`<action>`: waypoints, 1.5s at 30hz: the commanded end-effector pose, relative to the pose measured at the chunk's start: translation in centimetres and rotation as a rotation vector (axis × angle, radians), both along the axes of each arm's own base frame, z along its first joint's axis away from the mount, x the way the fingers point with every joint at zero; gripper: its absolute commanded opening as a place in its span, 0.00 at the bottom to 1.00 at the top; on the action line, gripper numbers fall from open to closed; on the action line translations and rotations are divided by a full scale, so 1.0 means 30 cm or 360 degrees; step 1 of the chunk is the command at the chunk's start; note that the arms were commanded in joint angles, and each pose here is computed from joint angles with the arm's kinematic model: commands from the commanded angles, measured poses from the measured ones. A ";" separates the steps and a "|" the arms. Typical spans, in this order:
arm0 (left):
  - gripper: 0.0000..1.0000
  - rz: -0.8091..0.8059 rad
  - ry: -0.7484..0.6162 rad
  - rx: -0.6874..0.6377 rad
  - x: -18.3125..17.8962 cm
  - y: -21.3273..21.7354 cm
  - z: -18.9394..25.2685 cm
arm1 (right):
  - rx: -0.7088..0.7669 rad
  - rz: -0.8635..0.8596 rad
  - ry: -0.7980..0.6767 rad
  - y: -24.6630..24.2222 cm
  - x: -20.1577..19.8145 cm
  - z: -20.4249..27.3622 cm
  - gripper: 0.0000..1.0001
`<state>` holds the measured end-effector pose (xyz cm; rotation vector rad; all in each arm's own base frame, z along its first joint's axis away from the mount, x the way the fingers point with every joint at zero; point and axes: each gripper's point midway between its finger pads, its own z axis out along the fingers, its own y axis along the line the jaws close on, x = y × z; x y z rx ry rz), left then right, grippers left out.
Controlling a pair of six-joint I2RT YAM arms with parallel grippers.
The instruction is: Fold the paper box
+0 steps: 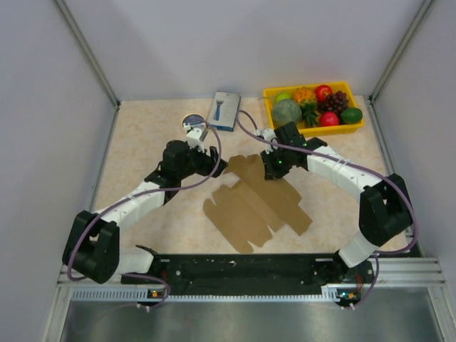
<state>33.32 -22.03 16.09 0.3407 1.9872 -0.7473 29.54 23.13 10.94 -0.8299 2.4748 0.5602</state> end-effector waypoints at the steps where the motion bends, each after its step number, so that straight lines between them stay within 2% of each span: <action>1: 0.77 -0.0091 -0.0268 -0.0053 0.061 -0.048 0.097 | -0.0034 0.0007 -0.0123 0.025 0.045 0.032 0.15; 4: 0.79 -0.0124 -0.0256 -0.0094 0.077 -0.075 0.086 | -0.0083 0.0000 -0.0157 0.031 0.052 0.029 0.19; 11: 0.67 -0.0132 -0.0176 -0.0129 0.096 -0.099 0.018 | -0.0102 -0.0033 -0.0236 0.030 0.033 0.075 0.30; 16: 0.58 -0.0132 -0.0148 -0.0125 0.099 -0.102 -0.009 | -0.0061 -0.0043 -0.0245 0.027 0.011 0.108 0.30; 21: 0.55 -0.0110 -0.0115 -0.0096 0.107 -0.096 -0.047 | -0.0074 -0.0049 -0.0260 0.014 0.001 0.112 0.30; 24: 0.54 -0.0087 -0.0104 -0.0074 0.114 -0.089 -0.067 | -0.0082 -0.0054 -0.0275 0.010 -0.002 0.116 0.26; 28: 0.54 -0.0076 -0.0079 -0.0096 0.105 -0.087 -0.065 | -0.0150 -0.0042 -0.0345 0.027 -0.002 0.120 0.07; 31: 0.54 -0.0071 -0.0045 -0.0135 0.080 -0.081 -0.053 | -0.0283 -0.0075 -0.0421 0.025 -0.001 0.099 0.00; 35: 0.58 -0.0181 0.0072 -0.0295 -0.009 -0.074 -0.033 | -0.0497 -0.0139 -0.0548 0.001 0.000 0.058 0.00; 38: 0.65 -0.0129 0.0109 -0.0466 -0.049 -0.012 -0.020 | -0.0627 -0.0162 -0.0665 -0.002 -0.007 0.042 0.00; 41: 0.66 -0.0023 0.0230 -0.0518 -0.055 0.056 -0.053 | -0.0742 -0.0150 -0.0818 0.011 -0.016 0.044 0.00; 45: 0.64 -0.0022 0.0324 -0.0571 -0.040 0.099 -0.063 | -0.0935 -0.0147 -0.0991 0.013 -0.015 0.046 0.00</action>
